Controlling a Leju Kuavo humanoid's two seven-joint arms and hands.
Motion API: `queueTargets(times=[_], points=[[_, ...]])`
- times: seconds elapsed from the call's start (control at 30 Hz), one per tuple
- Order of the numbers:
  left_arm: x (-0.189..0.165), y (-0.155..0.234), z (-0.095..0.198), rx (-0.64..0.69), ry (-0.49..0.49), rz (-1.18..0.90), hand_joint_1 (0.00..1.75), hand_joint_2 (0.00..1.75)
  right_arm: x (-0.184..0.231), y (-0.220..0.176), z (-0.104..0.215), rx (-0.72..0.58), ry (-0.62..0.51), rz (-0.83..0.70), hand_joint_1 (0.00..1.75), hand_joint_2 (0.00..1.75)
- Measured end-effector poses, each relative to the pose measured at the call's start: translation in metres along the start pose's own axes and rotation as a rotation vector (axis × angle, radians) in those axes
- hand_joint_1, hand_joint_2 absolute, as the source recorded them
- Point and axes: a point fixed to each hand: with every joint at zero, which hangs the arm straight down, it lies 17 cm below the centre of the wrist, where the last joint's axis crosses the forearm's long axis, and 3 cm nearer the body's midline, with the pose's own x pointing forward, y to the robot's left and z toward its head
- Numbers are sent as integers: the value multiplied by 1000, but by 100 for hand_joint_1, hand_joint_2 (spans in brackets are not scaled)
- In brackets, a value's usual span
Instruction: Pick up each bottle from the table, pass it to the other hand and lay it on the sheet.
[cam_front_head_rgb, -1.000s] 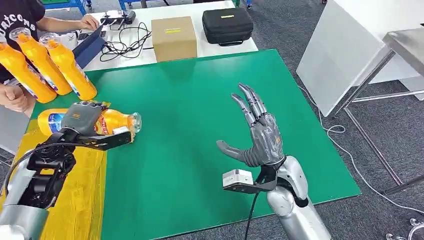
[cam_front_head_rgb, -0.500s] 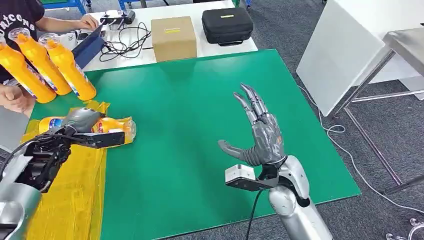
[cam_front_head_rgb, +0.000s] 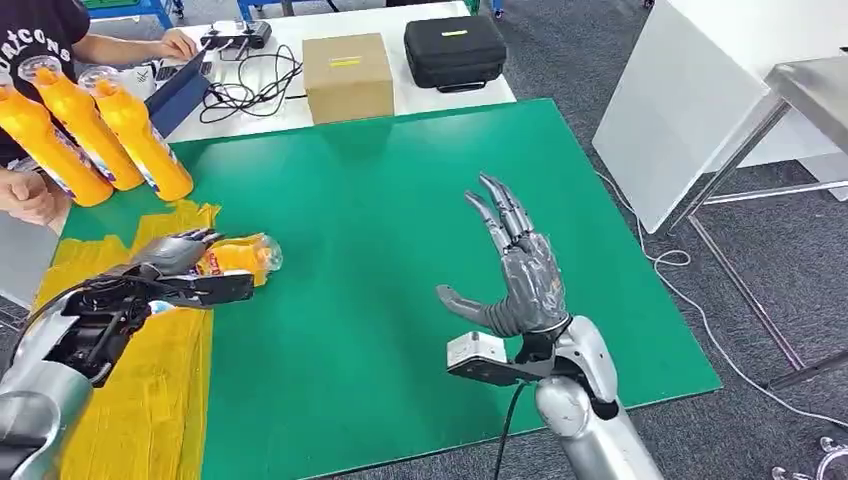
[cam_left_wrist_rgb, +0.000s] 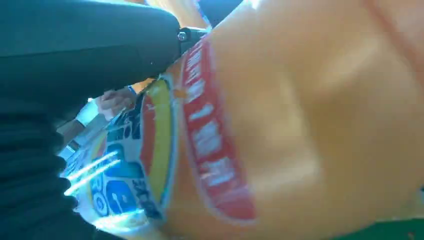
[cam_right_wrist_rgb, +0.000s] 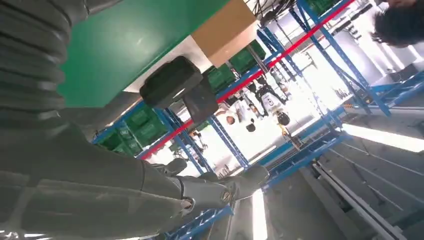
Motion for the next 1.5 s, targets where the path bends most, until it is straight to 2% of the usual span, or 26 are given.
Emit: queueTargets(times=[0.4,0.7,1.3,1.43,1.5], points=[[3,-13,-1,-19,0,14,0,0,-2,2,7,-2,14,0,0,175],[7,22,-3,120,-13,91,0,0,-7,-3,7,-17,30,-10,0,175],[-2,54,0,223,16,117,0,0,-10,-3,6,-12,39,-12,0,175],[15,69,6,307,-64,217,0,0,-8,-8,6,-26,39,-28,0,175],[44,87,17,387,-180,327,0,0,-4,-14,8,-47,28,-61,0,175]])
